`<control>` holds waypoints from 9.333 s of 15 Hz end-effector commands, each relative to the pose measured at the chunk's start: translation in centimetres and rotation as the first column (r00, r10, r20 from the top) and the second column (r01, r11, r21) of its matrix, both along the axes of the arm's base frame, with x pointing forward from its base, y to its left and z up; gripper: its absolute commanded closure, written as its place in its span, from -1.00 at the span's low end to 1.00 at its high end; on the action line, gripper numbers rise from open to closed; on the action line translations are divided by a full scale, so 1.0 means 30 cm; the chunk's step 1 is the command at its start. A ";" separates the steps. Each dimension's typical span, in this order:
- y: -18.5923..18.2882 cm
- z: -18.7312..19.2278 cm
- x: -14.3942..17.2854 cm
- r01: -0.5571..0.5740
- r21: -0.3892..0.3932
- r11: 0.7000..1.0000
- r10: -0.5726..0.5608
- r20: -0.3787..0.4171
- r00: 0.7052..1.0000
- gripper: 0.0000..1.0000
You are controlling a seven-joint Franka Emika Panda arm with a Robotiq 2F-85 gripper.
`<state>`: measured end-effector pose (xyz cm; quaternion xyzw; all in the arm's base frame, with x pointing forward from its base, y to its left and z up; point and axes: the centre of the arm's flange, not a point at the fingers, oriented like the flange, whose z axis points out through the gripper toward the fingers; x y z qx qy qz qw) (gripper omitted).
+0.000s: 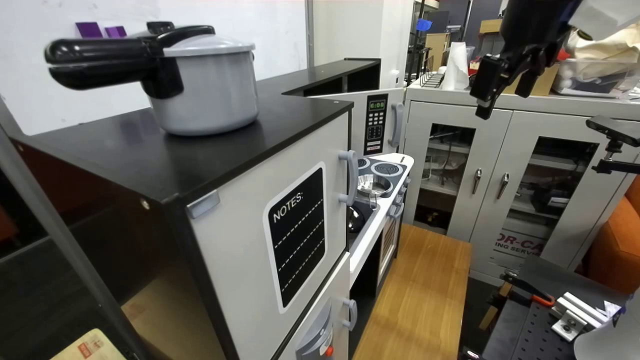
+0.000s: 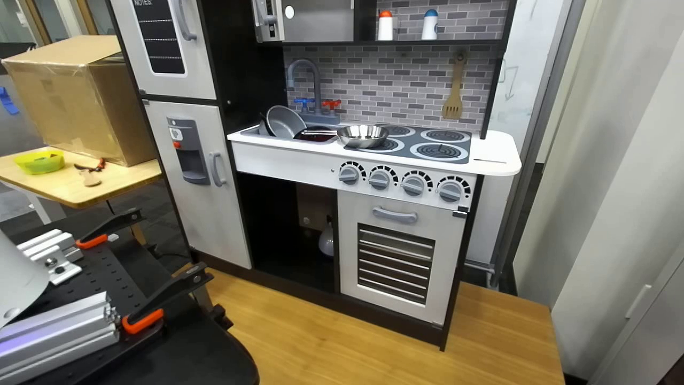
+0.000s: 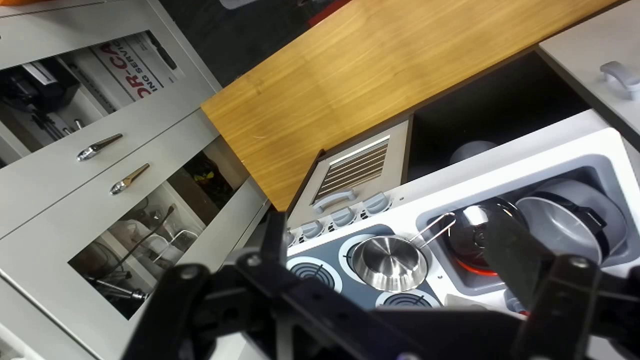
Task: Open the top compartment of the refrigerator
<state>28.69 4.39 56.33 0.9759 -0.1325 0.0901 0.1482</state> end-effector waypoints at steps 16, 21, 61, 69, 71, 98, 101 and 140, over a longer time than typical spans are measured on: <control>0.000 0.000 0.000 0.000 0.000 1.000 0.000 0.000 1.000 -1.00; 0.000 0.000 0.000 0.000 0.000 1.000 0.000 0.000 1.000 -1.00; 0.443 -0.047 -0.070 -0.735 0.111 0.669 0.718 0.161 0.677 -1.00; 0.437 -0.041 -0.091 -0.728 0.107 0.677 0.713 0.149 0.685 -1.00; 0.437 -0.041 -0.091 -0.728 0.107 0.677 0.713 0.149 0.685 -1.00; 0.576 -0.110 -0.071 -0.601 0.132 0.788 0.560 0.253 0.789 -1.00; 0.585 -0.123 -0.041 -0.590 0.127 0.797 0.529 0.323 0.784 -1.00; 0.575 -0.241 -0.116 -0.578 0.098 0.810 0.513 0.362 0.779 -1.00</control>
